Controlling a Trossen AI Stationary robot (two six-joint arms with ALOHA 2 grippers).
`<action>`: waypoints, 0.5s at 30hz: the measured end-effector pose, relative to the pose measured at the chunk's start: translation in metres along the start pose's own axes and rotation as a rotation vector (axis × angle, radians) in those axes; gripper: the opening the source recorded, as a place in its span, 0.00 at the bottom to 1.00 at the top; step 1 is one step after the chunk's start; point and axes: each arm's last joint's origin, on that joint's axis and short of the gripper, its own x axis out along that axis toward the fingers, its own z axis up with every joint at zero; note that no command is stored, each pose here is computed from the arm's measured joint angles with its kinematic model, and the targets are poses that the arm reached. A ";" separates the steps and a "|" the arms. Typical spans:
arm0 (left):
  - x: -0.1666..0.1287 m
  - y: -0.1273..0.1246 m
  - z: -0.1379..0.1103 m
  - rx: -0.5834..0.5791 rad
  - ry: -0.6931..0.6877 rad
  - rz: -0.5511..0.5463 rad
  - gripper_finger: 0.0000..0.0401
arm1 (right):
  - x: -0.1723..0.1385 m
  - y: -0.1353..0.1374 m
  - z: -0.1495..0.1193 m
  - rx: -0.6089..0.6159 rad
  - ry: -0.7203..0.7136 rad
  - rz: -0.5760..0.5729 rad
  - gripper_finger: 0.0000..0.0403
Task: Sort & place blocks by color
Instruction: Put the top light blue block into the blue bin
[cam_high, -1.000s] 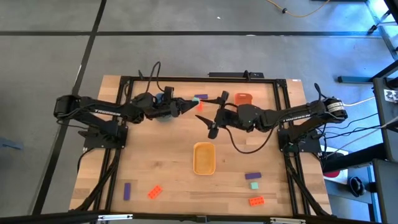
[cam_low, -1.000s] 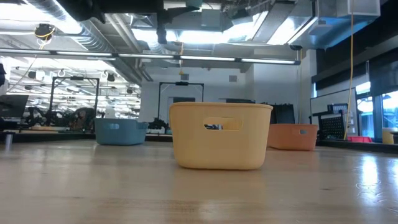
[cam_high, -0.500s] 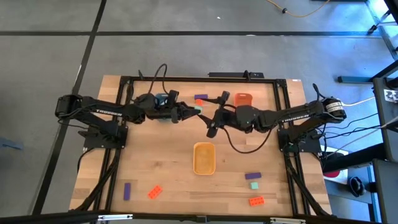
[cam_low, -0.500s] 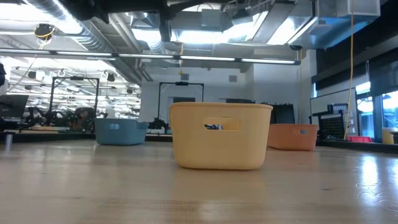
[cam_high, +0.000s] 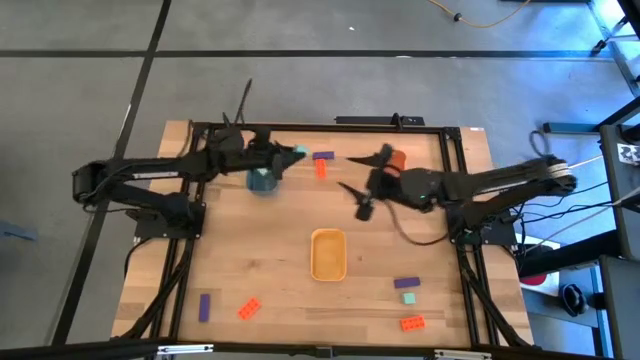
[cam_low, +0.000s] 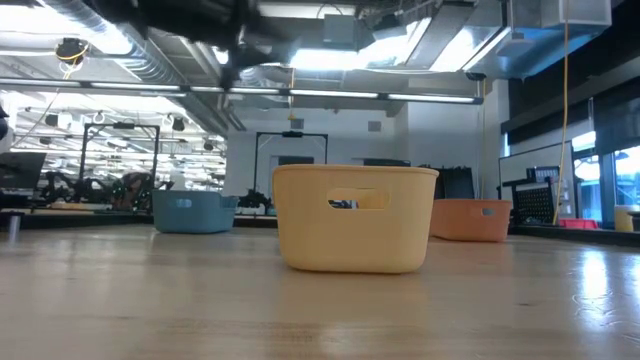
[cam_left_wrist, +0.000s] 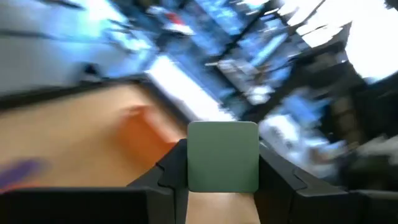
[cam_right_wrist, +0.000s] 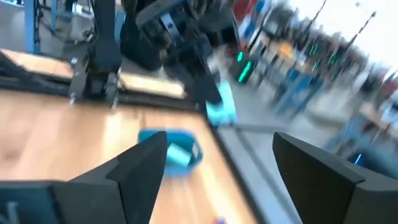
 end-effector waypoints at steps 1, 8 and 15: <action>-0.004 0.004 0.001 0.043 0.044 0.083 0.30 | -0.009 -0.006 -0.001 0.032 0.030 0.006 0.73; -0.008 0.023 -0.010 0.196 0.499 0.499 0.30 | -0.058 -0.036 -0.025 0.195 0.219 -0.012 0.73; 0.020 0.063 -0.039 0.190 0.844 0.803 0.30 | -0.080 -0.043 -0.057 0.354 0.218 -0.018 0.73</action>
